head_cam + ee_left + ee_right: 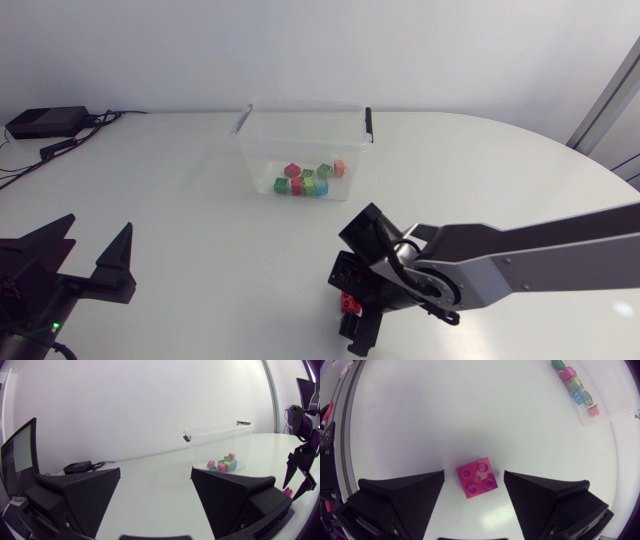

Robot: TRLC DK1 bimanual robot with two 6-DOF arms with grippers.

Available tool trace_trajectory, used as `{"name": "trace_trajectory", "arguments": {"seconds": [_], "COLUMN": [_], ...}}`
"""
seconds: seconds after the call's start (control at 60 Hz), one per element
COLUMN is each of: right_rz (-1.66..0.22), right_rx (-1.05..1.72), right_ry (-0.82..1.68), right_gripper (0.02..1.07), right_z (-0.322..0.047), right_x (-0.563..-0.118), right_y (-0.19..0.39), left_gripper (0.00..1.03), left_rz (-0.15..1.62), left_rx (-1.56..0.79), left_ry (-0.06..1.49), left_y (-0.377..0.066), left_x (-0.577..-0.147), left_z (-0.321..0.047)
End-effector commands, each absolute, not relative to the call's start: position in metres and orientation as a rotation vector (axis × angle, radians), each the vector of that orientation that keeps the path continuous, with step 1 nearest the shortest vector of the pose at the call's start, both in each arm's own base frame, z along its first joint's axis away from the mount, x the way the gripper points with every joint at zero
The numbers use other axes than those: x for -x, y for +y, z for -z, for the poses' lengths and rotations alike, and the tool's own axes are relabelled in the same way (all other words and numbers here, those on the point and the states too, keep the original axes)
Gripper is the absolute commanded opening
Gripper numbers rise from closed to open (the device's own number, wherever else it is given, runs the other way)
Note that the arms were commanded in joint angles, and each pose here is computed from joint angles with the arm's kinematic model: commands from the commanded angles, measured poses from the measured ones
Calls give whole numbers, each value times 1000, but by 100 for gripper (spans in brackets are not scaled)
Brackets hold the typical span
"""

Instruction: Place the duplo bricks in the container

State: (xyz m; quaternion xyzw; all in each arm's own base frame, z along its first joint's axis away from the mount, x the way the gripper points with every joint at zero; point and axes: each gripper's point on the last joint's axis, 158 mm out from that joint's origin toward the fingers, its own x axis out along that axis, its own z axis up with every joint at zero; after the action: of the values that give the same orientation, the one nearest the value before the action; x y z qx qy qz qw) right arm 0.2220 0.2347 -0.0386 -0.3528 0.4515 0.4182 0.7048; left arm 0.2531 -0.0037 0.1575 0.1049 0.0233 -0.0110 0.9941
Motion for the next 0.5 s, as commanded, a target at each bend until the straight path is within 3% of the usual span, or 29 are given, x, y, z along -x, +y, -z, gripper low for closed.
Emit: {"name": "trace_trajectory", "arguments": {"seconds": [0.0,0.067,0.15,0.283,0.483], "right_rz": [-930,-952,-959,-992,-987], "right_rx": [805,808,813,826,821], "right_ry": [1028,1006,1003,1026,1030], "right_gripper": [70,47,43,21,13], "right_z": [50,49,50,57,56], "right_x": [-216,-216,-215,-208,-207], "right_y": [223,226,225,224,220], "left_gripper": [99,99,99,99,99], "left_rz": [24,24,24,24,24], "left_rx": [-218,-218,-218,-218,-218], "left_ry": [48,48,48,48,48], "left_y": [-4,-4,-4,-4,-4], "left_x": [-253,-253,-253,-253,-253], "left_z": [-153,-153,-153,-153,-153]}}
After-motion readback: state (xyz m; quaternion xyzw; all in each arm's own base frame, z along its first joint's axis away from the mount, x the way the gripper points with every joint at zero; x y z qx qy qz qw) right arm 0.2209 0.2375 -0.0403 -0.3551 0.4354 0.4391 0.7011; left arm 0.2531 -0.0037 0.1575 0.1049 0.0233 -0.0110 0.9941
